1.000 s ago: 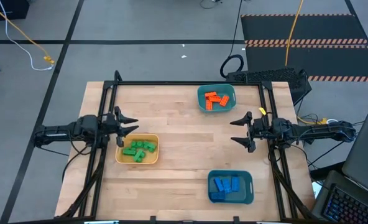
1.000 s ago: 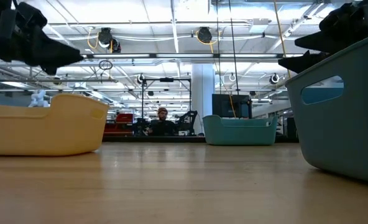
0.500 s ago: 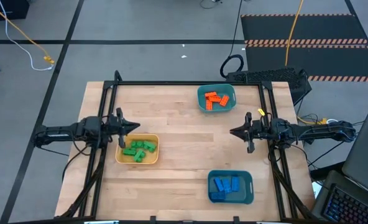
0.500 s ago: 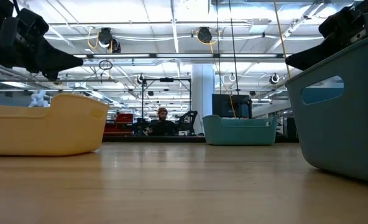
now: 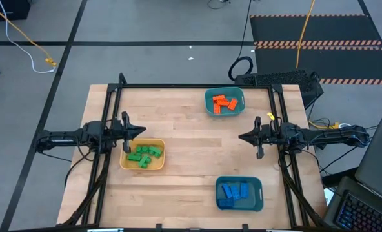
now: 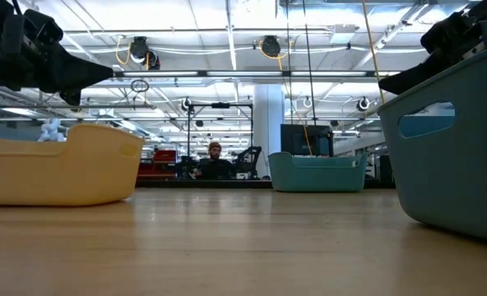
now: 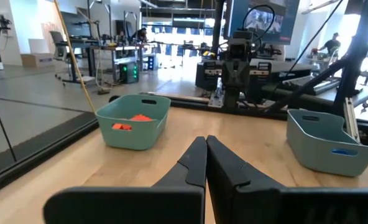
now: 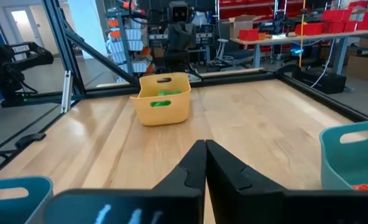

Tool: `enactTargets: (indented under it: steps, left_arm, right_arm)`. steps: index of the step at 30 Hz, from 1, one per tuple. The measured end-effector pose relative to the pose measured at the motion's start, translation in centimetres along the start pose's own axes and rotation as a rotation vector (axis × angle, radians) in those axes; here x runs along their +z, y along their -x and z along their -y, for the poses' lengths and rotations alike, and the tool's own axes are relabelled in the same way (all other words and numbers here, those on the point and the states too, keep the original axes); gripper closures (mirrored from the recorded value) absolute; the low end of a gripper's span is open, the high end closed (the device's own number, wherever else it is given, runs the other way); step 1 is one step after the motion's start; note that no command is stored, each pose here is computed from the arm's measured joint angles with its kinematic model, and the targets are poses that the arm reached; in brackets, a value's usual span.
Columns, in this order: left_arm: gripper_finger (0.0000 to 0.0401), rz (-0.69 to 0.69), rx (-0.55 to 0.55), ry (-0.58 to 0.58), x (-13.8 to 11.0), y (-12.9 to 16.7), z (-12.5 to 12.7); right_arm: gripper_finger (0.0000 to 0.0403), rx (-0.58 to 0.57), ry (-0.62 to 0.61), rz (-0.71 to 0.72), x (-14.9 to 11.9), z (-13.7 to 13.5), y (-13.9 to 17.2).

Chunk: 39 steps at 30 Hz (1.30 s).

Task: Sort & place blocks by color
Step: Return to Home Position

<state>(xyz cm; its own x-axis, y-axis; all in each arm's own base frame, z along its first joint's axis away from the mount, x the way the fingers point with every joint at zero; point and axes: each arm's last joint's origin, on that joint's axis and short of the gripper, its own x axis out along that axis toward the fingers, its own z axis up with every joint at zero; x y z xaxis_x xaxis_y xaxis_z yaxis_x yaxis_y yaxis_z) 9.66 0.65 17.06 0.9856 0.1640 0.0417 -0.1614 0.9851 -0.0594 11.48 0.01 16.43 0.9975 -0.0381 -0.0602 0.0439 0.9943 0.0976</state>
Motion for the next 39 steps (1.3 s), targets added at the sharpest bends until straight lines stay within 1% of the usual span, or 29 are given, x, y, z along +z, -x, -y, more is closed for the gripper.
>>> enactTargets:
  steps: [5, 10, 14, 17, 21, 25, 29, 34, 39]
  left_arm:
    - [0.0399, -0.004, -0.014, 0.017, -0.03, 0.0, 0.06]
    - [0.0399, -0.005, -0.024, -0.011, -0.05, 0.01, 0.11]
    - [0.04, -0.011, -0.062, -0.016, -0.12, 0.01, 0.22]
    - [0.04, -0.011, -0.061, -0.024, -0.12, 0.01, 0.22]
    - [0.04, -0.01, -0.055, -0.042, -0.13, 0.0, 0.2]
    - [0.04, -0.013, -0.052, -0.034, -0.16, 0.0, 0.19]
    - [0.0398, -0.028, -0.099, -0.033, -0.29, -0.01, 0.32]
    - [0.0387, -0.03, -0.101, -0.027, -0.29, -0.01, 0.33]
    - [0.0398, -0.031, -0.102, -0.016, -0.3, -0.01, 0.34]
  right_arm:
    - [0.0402, 0.0, -0.001, -0.011, -0.1, 0.01, 0.0]
    - [0.0402, 0.0, 0.015, -0.021, -0.2, 0.02, 0.0]
    - [0.0402, 0.0, 0.018, -0.025, -0.24, 0.02, 0.0]
    - [0.0403, -0.002, 0.025, -0.045, -0.44, 0.04, 0.01]
    - [0.0403, -0.001, 0.039, -0.035, -0.34, 0.03, 0.0]
    - [0.0403, 0.001, 0.053, -0.029, -0.28, 0.02, 0.0]
    - [0.0403, 0.001, 0.066, -0.026, -0.25, 0.02, 0.0]
    - [0.0403, 0.004, 0.072, -0.01, -0.1, 0.0, 0.0]
    - [0.0403, 0.005, 0.1, -0.002, -0.02, -0.01, 0.02]
